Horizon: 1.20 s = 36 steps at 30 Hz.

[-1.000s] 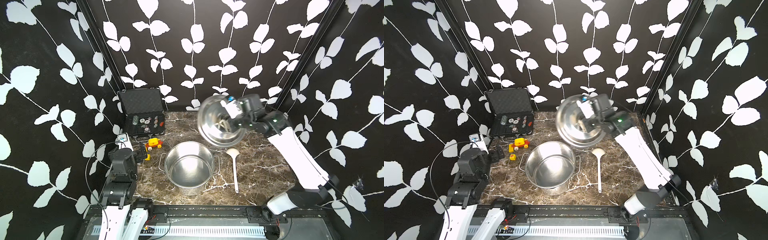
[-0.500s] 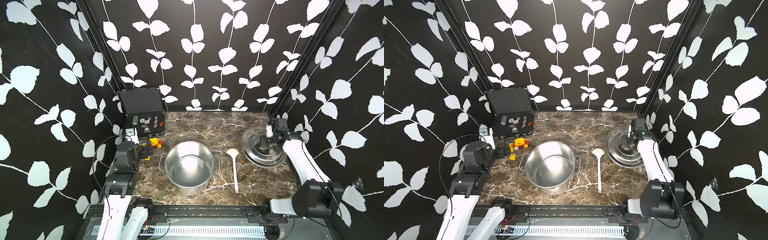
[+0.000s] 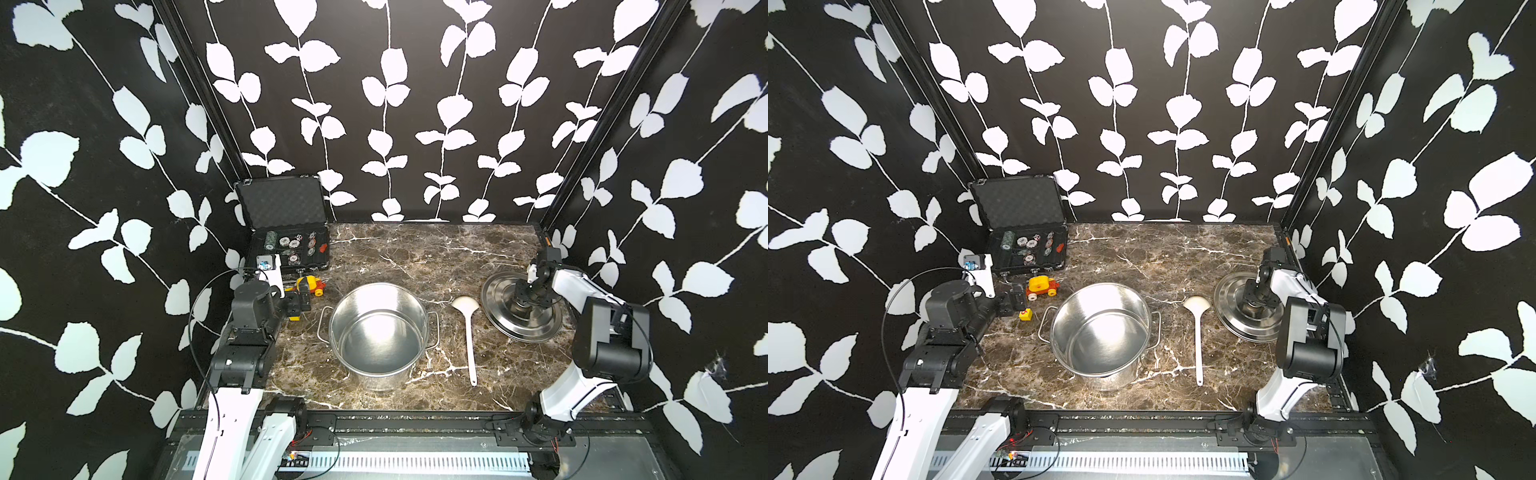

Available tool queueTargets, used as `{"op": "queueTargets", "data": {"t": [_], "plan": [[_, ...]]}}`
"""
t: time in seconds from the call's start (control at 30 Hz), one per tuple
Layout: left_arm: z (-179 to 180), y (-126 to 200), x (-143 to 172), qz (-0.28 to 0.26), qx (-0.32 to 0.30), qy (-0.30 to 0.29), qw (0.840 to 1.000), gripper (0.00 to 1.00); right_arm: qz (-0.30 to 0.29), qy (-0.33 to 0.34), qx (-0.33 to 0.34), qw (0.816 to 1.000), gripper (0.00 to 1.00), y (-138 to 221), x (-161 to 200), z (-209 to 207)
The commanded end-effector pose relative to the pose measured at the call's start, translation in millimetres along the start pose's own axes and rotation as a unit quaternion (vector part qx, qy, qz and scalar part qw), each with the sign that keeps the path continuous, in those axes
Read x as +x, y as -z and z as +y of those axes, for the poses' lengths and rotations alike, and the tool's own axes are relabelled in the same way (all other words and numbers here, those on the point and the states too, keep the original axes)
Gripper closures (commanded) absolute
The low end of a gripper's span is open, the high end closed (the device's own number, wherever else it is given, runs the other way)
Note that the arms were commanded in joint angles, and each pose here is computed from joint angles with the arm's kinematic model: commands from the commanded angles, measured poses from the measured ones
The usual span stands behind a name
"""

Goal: Stir the soup with a spoon
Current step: Place the lid at the center of the board.

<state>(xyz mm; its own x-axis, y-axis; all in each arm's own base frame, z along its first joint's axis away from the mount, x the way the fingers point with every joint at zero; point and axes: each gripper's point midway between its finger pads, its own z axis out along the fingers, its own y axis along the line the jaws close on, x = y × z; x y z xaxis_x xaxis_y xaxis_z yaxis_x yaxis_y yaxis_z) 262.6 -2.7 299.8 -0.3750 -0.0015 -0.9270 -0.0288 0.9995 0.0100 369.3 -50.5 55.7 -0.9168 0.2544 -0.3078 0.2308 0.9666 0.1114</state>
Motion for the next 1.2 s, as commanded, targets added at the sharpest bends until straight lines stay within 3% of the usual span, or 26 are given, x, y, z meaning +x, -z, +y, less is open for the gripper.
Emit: {"op": "queueTargets", "data": {"t": [0.0,0.37,0.5,0.63,0.8,1.0,1.17], "plan": [[-4.1,4.1,-15.6,-0.025,0.013,0.011,1.0,0.01,-0.017,0.004,-0.006,1.0,0.63,-1.9,-11.5,-0.7],[-6.2,1.8,-14.7,-0.019,0.019,0.014,1.0,0.01,0.014,0.005,-0.005,1.0,0.48,-20.6,1.3,-3.9],[-8.0,0.9,-13.8,-0.017,0.024,0.014,0.999,0.01,0.011,0.01,-0.005,1.0,0.34,-17.5,-0.7,-3.6],[-9.5,0.2,-13.9,-0.01,0.027,0.012,1.0,0.01,-0.015,0.02,-0.012,1.0,0.22,4.8,-8.2,1.6],[-11.6,-2.1,-17.9,-0.007,0.032,0.002,0.999,0.01,-0.044,0.044,-0.034,0.998,0.18,51.1,-4.6,24.7],[-17.7,-14.9,-25.0,-0.019,0.046,-0.004,0.999,0.01,0.031,0.12,-0.108,0.986,0.21,71.3,70.0,100.1],[-43.9,-22.1,-33.8,-0.045,0.118,-0.029,0.992,0.01,0.068,0.136,-0.172,0.973,0.28,61.8,133.2,134.2]]}}
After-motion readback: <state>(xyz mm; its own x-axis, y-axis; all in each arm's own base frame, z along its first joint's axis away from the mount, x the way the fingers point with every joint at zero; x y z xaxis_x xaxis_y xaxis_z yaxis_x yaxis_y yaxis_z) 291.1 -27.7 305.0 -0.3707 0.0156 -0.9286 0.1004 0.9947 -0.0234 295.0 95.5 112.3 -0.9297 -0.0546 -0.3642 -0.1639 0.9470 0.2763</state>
